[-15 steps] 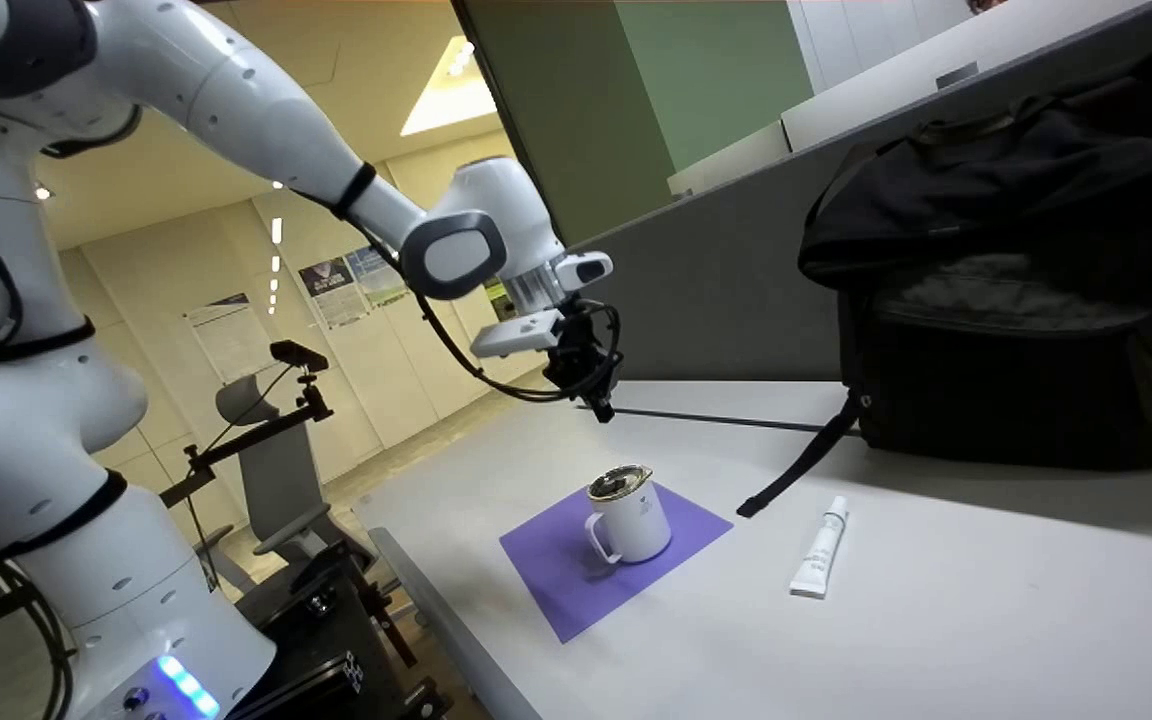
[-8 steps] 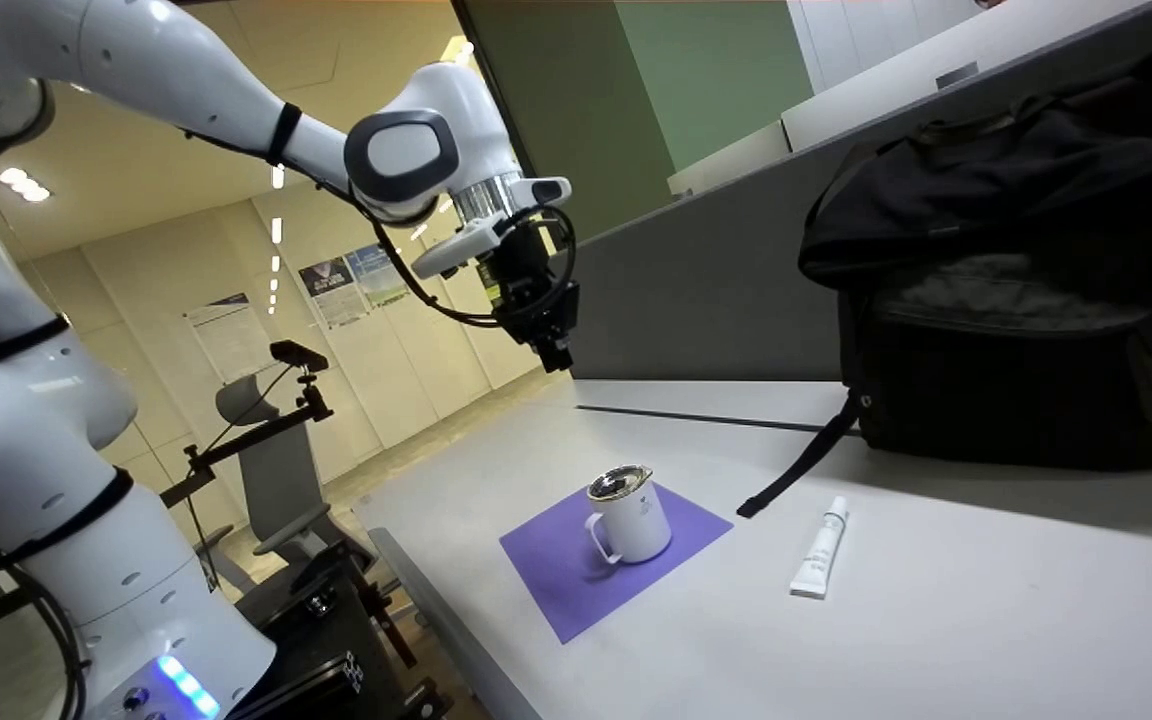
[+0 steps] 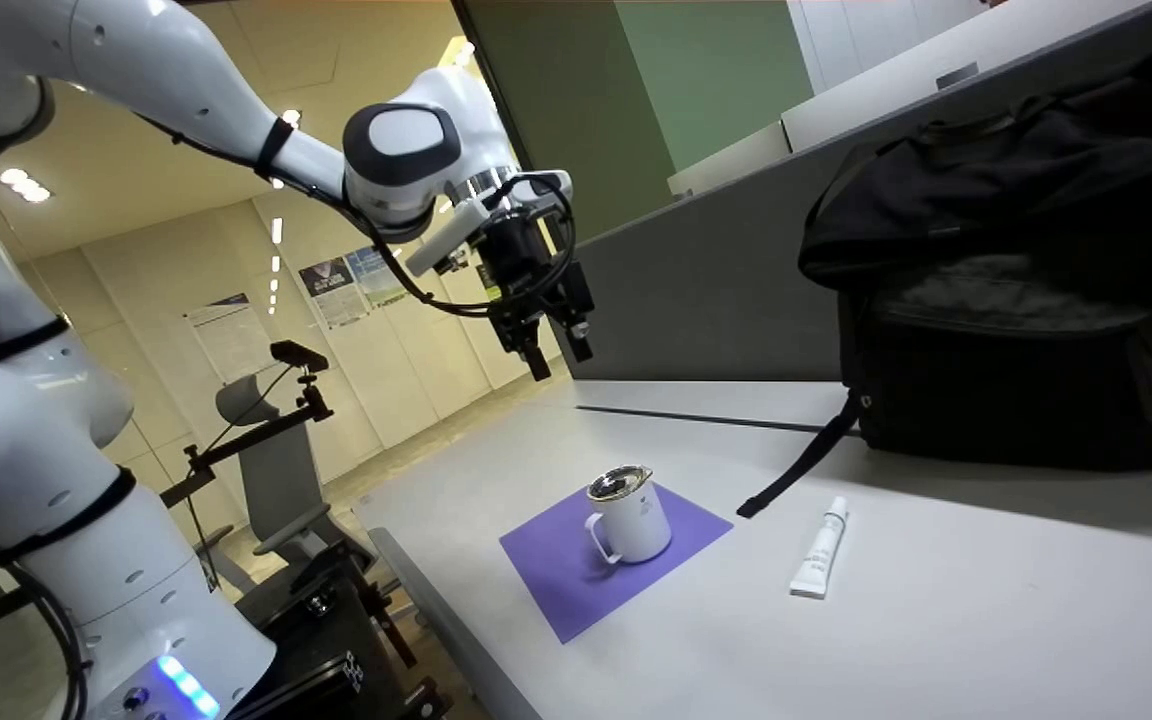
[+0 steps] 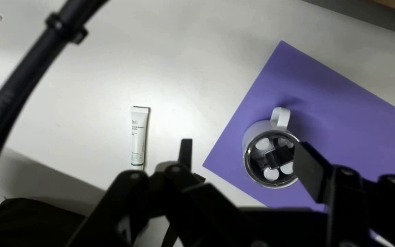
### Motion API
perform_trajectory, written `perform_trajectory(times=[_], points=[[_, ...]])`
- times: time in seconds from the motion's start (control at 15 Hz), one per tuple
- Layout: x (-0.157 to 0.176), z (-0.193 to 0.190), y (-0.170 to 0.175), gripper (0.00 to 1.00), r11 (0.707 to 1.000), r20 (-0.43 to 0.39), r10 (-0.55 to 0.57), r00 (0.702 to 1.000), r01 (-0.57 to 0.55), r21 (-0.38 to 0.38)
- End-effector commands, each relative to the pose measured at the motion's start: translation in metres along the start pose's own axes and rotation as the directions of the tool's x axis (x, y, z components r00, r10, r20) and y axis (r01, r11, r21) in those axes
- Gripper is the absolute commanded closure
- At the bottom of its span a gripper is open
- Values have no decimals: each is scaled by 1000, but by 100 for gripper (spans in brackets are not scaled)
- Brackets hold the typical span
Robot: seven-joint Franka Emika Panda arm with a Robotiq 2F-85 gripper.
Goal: Open the slider on the top of the cup
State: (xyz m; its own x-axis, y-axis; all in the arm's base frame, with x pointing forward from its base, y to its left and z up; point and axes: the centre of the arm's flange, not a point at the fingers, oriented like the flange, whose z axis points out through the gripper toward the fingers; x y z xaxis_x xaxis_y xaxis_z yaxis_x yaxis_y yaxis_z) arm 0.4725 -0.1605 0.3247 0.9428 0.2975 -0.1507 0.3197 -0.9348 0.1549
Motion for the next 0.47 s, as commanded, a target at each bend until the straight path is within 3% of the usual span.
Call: perform_trajectory(times=[0.0,0.13,0.4], points=[[1,2,6,0,999,39,31,999,-29,-44],[-2,5,3,4,1000,23,-1,1000,1,-26],[-4,10,5,0,1000,35,-1,999,2,-28]])
